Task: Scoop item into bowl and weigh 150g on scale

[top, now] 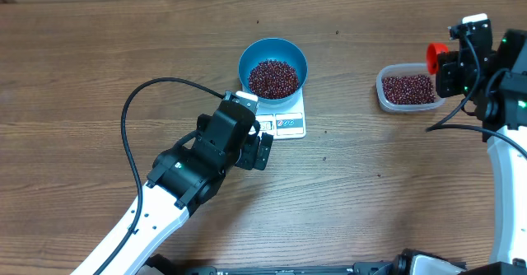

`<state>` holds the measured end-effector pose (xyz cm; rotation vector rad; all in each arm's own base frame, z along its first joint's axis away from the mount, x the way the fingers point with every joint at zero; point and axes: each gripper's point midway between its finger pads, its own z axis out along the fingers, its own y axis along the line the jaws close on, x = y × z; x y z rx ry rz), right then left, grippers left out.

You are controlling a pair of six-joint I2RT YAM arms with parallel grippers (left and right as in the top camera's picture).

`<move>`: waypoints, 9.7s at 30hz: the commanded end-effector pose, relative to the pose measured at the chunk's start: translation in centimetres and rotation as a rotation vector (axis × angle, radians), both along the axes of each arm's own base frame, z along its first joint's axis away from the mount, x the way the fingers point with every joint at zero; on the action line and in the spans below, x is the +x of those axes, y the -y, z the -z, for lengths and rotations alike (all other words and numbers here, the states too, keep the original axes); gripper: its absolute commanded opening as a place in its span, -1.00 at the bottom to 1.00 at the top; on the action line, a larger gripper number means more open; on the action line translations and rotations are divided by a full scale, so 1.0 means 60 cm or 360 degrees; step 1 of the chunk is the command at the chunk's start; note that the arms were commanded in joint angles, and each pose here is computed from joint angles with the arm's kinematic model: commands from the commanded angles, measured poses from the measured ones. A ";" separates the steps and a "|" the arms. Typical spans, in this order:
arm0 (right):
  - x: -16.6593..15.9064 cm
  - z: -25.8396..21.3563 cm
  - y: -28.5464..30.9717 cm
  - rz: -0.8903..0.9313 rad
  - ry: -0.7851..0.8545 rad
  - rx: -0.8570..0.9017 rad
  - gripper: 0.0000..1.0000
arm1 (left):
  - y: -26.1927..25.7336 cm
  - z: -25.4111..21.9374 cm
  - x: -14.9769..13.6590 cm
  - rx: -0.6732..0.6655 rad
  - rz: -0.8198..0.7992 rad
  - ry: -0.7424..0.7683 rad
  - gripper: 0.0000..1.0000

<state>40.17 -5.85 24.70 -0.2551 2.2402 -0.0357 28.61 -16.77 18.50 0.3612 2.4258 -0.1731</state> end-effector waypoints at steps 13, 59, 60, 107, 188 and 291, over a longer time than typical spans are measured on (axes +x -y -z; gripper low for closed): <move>0.015 0.043 0.012 0.0213 -0.0154 -0.0341 -0.93 | -0.002 0.000 0.001 -0.0001 -0.0025 0.0007 0.99; -0.008 0.199 -0.014 0.0808 -0.0656 0.0548 1.00 | -0.002 0.000 0.001 -0.0001 -0.0025 0.0007 0.99; -0.012 0.188 -0.015 0.0779 -0.0638 0.0529 1.00 | -0.002 0.000 0.001 -0.0001 -0.0025 0.0007 0.99; -0.157 0.110 -0.016 0.0684 -0.0773 0.0271 1.00 | -0.002 0.000 0.001 -0.0001 -0.0025 0.0007 0.99; -0.157 0.110 -0.016 0.0684 -0.0775 0.0271 1.00 | -0.002 0.000 0.001 -0.0001 -0.0025 0.0007 0.99; -0.157 0.110 -0.016 0.0684 -0.0775 0.0271 1.00 | 0.048 0.230 0.051 0.0035 -0.0302 -0.0459 1.00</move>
